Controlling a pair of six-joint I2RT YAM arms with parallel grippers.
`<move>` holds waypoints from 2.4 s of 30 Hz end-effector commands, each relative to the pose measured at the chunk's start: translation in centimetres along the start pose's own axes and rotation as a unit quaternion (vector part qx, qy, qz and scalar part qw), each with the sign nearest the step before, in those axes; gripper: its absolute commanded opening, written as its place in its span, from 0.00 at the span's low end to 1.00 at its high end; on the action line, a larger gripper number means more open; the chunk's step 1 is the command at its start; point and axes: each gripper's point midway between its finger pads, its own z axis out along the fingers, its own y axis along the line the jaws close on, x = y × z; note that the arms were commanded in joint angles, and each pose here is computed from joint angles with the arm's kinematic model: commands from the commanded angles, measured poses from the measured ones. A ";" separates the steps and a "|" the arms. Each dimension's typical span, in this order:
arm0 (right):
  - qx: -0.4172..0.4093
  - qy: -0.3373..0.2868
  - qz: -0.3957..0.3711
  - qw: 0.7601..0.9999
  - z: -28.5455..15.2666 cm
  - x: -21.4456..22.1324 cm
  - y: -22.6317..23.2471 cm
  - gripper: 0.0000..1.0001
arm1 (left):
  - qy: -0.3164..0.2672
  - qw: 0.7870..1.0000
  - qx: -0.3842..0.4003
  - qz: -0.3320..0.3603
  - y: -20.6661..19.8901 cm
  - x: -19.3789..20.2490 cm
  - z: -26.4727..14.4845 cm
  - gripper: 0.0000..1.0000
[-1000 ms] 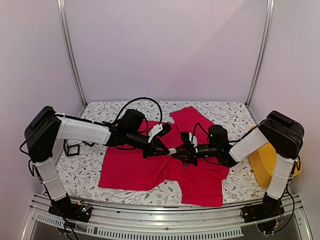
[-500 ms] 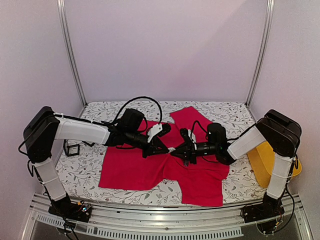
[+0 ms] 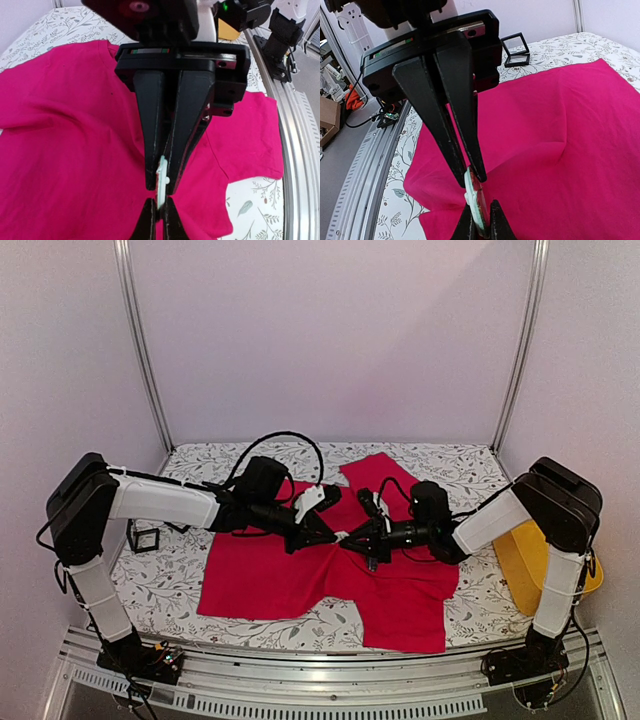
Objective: Pin the brooch onto the clothing
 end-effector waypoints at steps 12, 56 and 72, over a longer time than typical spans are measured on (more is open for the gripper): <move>0.062 -0.045 0.069 0.995 -1.9 -2.0 -4.0 0.06 | -0.016 1.000 0.011 0.015 -1.9 -0.9 -0.5 0.00; 0.530 0.142 0.162 0.820 -16.0 1.2 -18.9 0.25 | 0.017 0.938 -0.277 -0.209 12.1 0.7 -8.7 0.19; 0.574 0.263 0.300 0.715 -21.3 10.5 -24.9 0.29 | 0.151 0.724 -0.517 -0.431 23.6 21.6 -14.4 0.18</move>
